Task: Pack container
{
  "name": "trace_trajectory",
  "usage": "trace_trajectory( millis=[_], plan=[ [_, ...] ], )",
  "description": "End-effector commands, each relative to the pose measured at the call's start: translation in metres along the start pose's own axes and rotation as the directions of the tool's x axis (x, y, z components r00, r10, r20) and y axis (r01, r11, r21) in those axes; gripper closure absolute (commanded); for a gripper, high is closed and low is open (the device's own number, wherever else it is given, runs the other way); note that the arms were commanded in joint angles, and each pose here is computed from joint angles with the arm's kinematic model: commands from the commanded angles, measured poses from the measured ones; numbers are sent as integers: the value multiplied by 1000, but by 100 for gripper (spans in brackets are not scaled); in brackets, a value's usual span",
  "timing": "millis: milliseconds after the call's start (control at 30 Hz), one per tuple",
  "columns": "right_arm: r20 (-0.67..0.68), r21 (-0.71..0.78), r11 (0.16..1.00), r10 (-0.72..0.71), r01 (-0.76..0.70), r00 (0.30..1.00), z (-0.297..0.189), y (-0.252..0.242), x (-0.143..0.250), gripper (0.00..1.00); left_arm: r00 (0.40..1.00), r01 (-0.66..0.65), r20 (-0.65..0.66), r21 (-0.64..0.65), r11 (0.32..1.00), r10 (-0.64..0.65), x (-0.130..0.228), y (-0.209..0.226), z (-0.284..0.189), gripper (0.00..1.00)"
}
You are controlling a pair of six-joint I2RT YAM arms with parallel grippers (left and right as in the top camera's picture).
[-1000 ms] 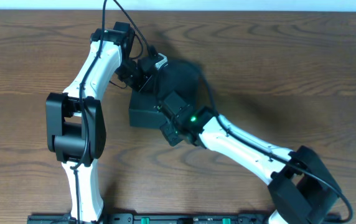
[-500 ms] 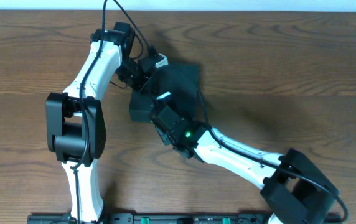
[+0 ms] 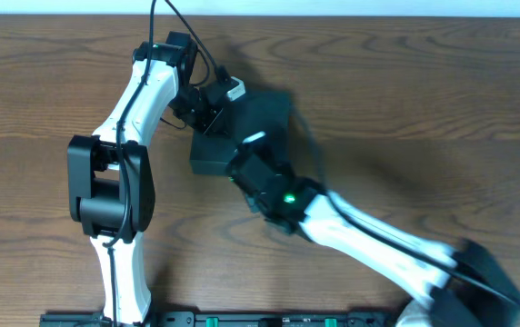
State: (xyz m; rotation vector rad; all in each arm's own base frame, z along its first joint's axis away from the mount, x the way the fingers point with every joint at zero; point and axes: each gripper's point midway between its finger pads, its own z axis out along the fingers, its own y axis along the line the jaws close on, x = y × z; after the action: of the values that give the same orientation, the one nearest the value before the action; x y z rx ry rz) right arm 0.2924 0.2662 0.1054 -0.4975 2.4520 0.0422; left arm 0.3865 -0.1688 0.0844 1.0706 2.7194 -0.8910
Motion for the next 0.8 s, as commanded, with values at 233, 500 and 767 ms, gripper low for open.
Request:
trace_trajectory(
  millis=[233,500,767],
  plan=[
    [200,18,969,237,-246,951,-111,-102,-47,98,989,82,126,-43,996,-76,-9,-46,-67,94],
    [169,-67,974,226,-217,959,-150,-141,-25,99,959,45,283,-143,989,-3,2,-115,-150,94],
    [131,-80,987,149,-139,980,-197,-148,28,98,967,48,253,-343,938,43,72,-168,-188,94]
  ],
)
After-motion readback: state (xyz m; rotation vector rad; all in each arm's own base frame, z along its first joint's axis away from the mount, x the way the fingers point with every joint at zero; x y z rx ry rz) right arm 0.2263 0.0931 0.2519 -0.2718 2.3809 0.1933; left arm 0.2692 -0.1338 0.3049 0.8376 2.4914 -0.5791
